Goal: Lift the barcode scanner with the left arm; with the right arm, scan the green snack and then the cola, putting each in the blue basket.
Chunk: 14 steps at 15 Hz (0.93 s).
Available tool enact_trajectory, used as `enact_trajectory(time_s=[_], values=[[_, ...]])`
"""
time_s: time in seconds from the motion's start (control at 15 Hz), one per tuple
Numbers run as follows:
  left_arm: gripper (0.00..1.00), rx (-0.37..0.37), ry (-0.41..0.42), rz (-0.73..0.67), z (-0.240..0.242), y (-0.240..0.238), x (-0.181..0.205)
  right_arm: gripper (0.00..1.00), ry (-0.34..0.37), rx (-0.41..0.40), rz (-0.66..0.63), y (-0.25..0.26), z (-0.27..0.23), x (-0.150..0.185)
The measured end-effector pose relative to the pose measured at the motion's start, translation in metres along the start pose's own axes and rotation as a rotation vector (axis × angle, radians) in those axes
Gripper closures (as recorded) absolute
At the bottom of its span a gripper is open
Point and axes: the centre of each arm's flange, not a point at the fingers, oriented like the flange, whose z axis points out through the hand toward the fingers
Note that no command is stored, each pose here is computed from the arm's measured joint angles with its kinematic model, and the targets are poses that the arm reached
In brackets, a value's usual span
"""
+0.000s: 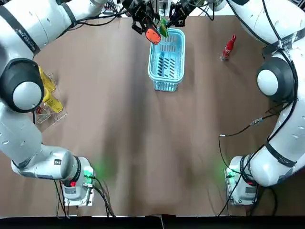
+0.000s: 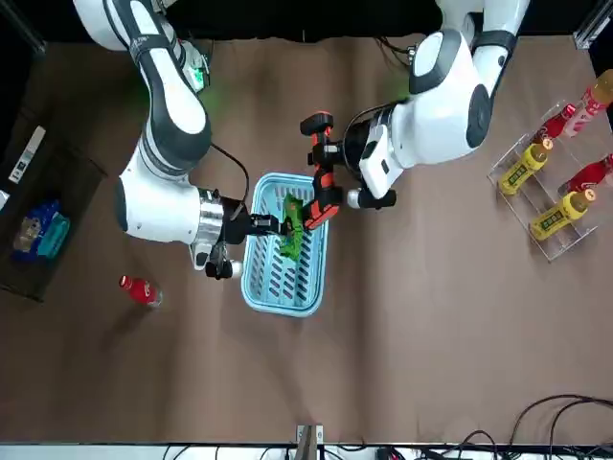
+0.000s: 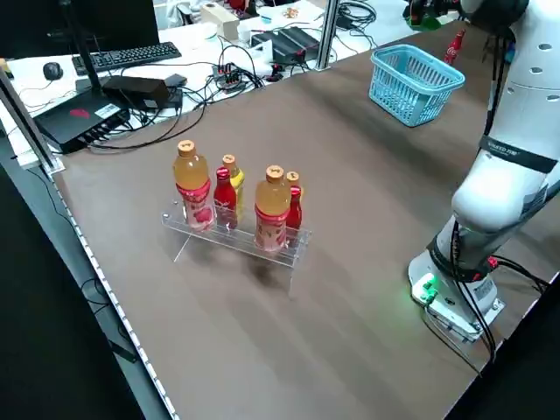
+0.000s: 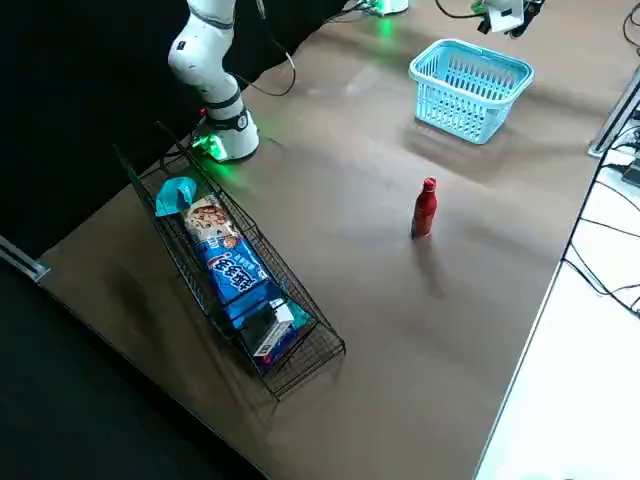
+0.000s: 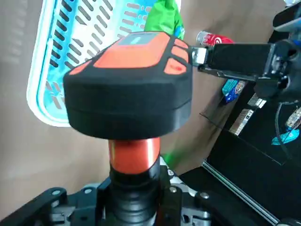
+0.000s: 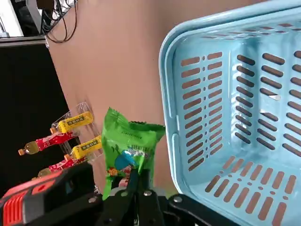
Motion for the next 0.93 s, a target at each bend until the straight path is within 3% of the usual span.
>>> enact_trajectory(time_s=[0.27, 0.73, 0.8, 0.93], values=[[0.66, -0.006, 0.004, 0.006, 0.01, 0.003, 0.0, 0.98, 0.004, -0.005, -0.001, 0.001, -0.001, 0.001], [0.66, -0.007, 0.011, -0.015, 0.003, 0.002, 0.003, 0.98, 0.012, -0.127, -0.042, 0.022, 0.01, 0.009], [0.66, 0.024, 0.012, -0.014, -0.001, -0.004, 0.006, 0.98, 0.01, -0.168, -0.055, 0.03, 0.016, 0.012], [0.66, 0.167, 0.035, -0.01, -0.015, -0.03, 0.02, 0.98, -0.004, -0.256, -0.083, 0.052, 0.034, 0.018]])
